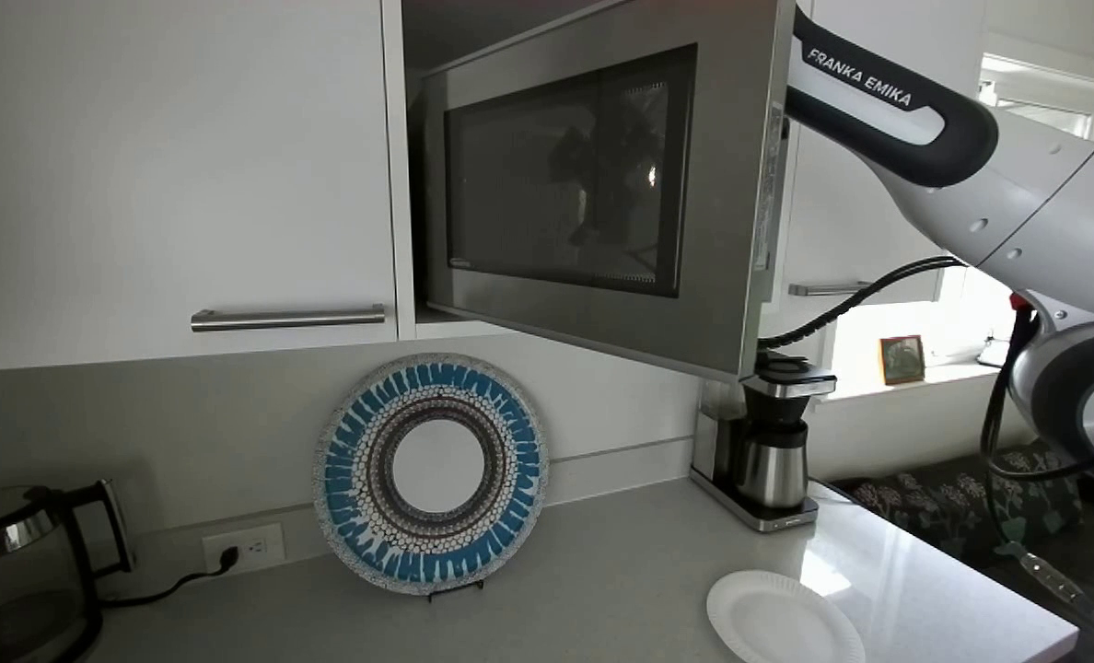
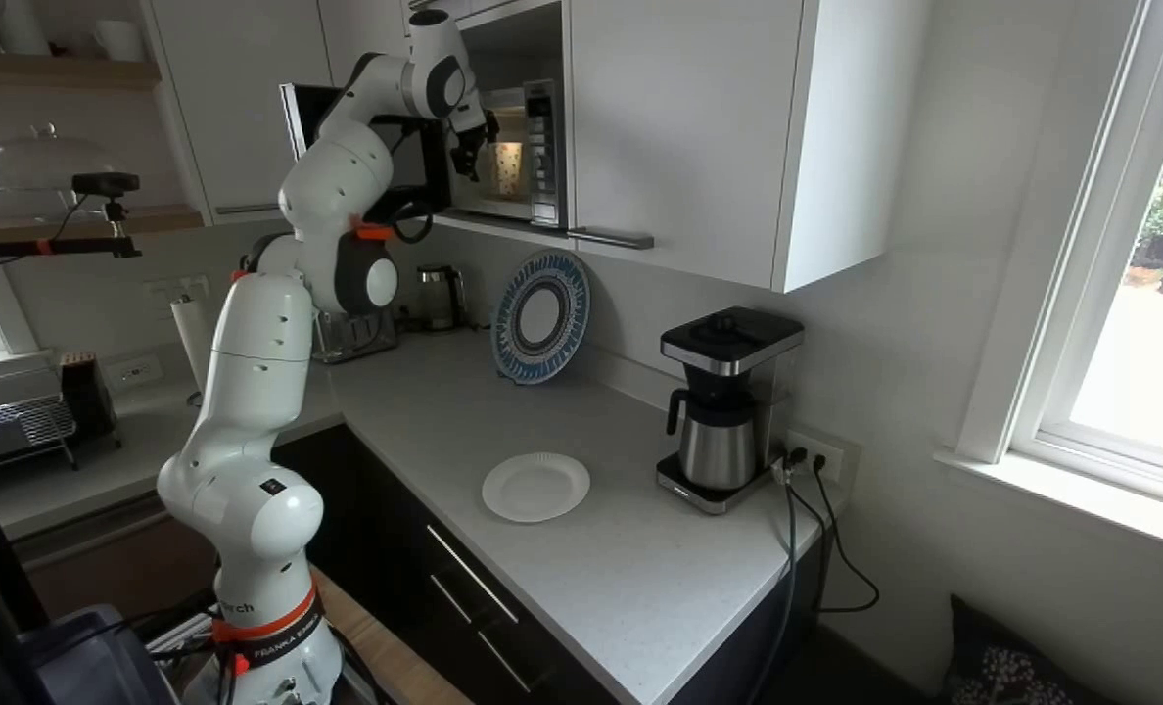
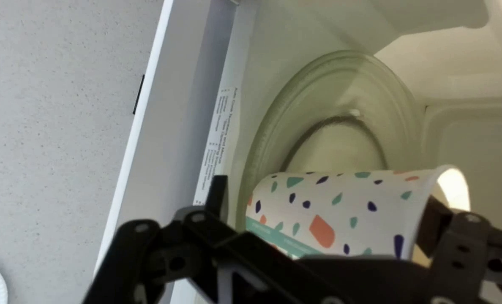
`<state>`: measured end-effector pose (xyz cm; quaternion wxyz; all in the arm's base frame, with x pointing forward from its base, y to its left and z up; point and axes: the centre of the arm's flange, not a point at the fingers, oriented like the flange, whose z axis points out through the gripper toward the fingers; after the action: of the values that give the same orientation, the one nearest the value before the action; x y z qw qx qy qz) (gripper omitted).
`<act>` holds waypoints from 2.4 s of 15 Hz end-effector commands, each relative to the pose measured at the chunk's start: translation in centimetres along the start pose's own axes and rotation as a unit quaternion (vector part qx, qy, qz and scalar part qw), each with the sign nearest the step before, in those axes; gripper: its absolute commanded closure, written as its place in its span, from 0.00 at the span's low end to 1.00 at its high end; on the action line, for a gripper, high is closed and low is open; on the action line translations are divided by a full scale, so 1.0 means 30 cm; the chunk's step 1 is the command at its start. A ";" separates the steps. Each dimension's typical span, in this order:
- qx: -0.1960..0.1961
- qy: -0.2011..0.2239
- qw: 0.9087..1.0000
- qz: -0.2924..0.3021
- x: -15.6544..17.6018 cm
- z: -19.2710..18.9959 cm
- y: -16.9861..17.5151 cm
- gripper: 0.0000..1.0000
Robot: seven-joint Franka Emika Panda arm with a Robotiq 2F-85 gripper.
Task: Put the cup in the microwave upright
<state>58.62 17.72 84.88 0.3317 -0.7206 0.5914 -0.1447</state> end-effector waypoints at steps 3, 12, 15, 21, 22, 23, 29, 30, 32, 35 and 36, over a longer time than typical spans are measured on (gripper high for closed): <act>0.055 0.018 0.995 -0.085 -0.102 -0.081 -0.016 0.00; 0.022 0.021 0.996 -0.083 -0.130 -0.028 0.009 0.00; 0.018 0.039 0.995 -0.091 -0.136 -0.040 0.012 0.00; 0.025 0.096 0.985 -0.137 -0.144 -0.082 0.023 0.00; 0.029 0.103 0.983 -0.148 -0.147 -0.087 0.022 0.00; 0.030 0.108 0.981 -0.160 -0.152 -0.091 0.023 0.00; 0.014 0.171 0.959 -0.224 -0.174 -0.145 0.039 0.00; 0.005 0.179 0.956 -0.231 -0.174 -0.165 0.043 0.00; 0.000 0.203 0.948 -0.245 -0.172 -0.223 0.056 0.00; -0.017 0.219 0.943 -0.252 -0.159 -0.302 0.088 0.00; -0.028 0.221 0.942 -0.252 -0.154 -0.324 0.101 0.00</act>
<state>51.44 19.56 90.24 0.1614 -0.7968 0.4535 -0.3651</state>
